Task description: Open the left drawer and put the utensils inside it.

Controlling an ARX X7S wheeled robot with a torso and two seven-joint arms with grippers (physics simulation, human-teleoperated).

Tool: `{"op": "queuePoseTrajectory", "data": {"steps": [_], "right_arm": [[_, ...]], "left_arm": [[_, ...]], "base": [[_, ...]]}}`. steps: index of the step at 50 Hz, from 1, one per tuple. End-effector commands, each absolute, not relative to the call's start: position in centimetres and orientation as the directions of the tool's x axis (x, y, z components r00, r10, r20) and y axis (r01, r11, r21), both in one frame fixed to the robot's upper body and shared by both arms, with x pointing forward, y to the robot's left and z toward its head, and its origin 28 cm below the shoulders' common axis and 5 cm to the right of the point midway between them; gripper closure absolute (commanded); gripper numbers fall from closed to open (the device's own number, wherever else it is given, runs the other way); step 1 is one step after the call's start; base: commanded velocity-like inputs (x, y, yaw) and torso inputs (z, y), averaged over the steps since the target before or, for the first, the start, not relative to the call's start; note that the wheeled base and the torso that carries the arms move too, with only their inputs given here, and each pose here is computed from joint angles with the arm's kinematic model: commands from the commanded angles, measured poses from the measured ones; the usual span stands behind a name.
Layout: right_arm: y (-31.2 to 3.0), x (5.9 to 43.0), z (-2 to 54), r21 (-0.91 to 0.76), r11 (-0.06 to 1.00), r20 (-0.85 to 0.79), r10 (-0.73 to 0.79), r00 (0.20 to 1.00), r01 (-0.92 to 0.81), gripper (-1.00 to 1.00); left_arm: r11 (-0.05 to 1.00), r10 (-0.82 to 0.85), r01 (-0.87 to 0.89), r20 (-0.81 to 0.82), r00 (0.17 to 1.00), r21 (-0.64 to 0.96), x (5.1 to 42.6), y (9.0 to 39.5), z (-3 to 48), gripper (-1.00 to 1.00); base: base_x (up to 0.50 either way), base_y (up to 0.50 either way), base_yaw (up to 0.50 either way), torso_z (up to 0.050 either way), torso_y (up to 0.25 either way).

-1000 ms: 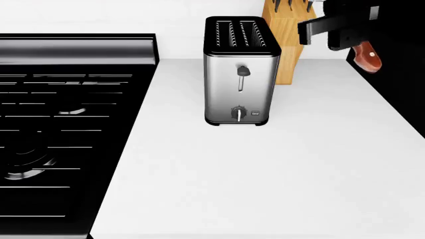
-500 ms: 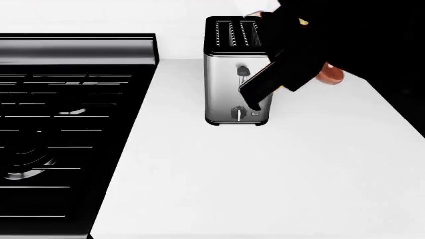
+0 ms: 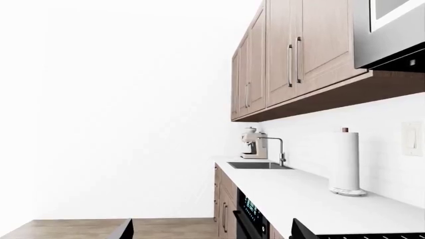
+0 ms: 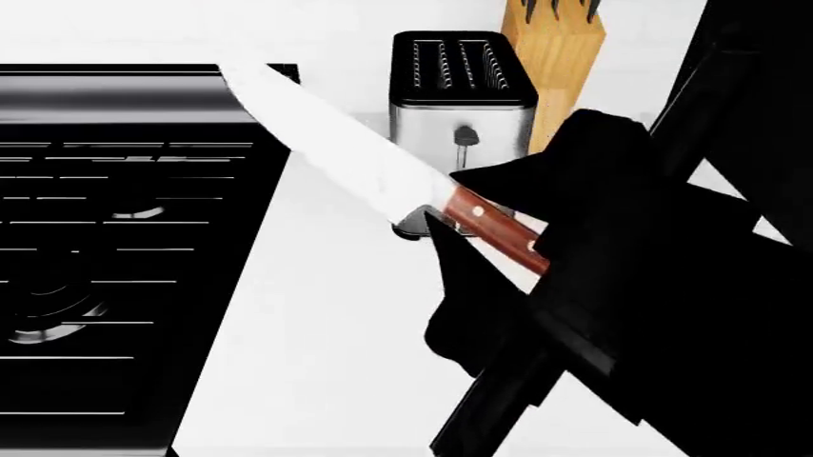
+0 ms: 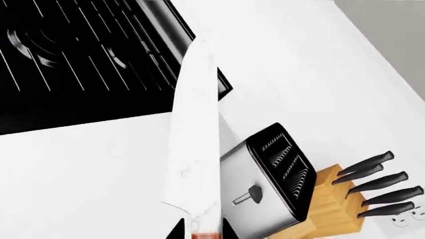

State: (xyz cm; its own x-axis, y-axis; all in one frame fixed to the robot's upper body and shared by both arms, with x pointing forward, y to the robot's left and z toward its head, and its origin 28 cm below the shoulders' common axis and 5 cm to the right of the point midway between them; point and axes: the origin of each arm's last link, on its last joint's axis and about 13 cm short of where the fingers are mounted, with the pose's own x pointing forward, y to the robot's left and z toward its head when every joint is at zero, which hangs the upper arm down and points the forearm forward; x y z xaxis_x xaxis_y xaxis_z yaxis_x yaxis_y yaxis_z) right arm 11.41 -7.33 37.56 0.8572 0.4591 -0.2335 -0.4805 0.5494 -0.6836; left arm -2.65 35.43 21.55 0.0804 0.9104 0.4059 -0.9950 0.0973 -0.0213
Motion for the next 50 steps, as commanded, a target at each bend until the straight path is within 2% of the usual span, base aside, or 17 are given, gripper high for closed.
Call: {"op": "queuePoseTrajectory", "data": {"steps": [1, 21, 25, 30, 35, 50], "right_arm": [[-8.0, 9.7, 36.2, -0.709, 0.479, -0.287, 0.475, 0.832, -0.517, 1.00], [-10.8, 5.0, 33.2, -0.697, 0.478, -0.368, 0.401, 0.839, -0.534, 1.00], [-10.9, 5.1, 33.1, -0.725, 0.434, -0.371, 0.409, 0.834, -0.535, 1.00], [-11.2, 5.2, 33.0, -0.737, 0.338, -0.394, 0.488, 0.779, -0.585, 1.00], [-11.4, 4.8, 33.3, -0.748, 0.295, -0.393, 0.524, 0.755, -0.594, 1.00], [-11.7, 5.5, 32.7, -0.748, 0.262, -0.418, 0.527, 0.740, -0.610, 1.00]], "left_arm": [[0.098, 0.910, -0.995, 0.406, 0.081, -0.022, -2.6, 35.4, 21.6, -1.00], [0.098, 0.910, -0.995, 0.408, 0.079, -0.025, -2.8, 35.4, 21.7, -1.00], [0.098, 0.908, -0.995, 0.411, 0.080, -0.024, -2.8, 35.4, 21.7, -1.00], [0.099, 0.909, -0.995, 0.409, 0.082, -0.021, -2.8, 35.4, 21.7, -1.00], [0.099, 0.909, -0.995, 0.409, 0.082, -0.020, -2.7, 35.4, 21.6, -1.00], [0.099, 0.908, -0.995, 0.410, 0.082, -0.020, -2.6, 35.5, 21.6, -1.00]], "base": [[0.00, 0.00, 0.00, 0.000, 0.000], [0.00, 0.00, 0.00, 0.000, 0.000], [0.00, 0.00, 0.00, 0.000, 0.000], [0.00, 0.00, 0.00, 0.000, 0.000], [0.00, 0.00, 0.00, 0.000, 0.000], [0.00, 0.00, 0.00, 0.000, 0.000]]}}
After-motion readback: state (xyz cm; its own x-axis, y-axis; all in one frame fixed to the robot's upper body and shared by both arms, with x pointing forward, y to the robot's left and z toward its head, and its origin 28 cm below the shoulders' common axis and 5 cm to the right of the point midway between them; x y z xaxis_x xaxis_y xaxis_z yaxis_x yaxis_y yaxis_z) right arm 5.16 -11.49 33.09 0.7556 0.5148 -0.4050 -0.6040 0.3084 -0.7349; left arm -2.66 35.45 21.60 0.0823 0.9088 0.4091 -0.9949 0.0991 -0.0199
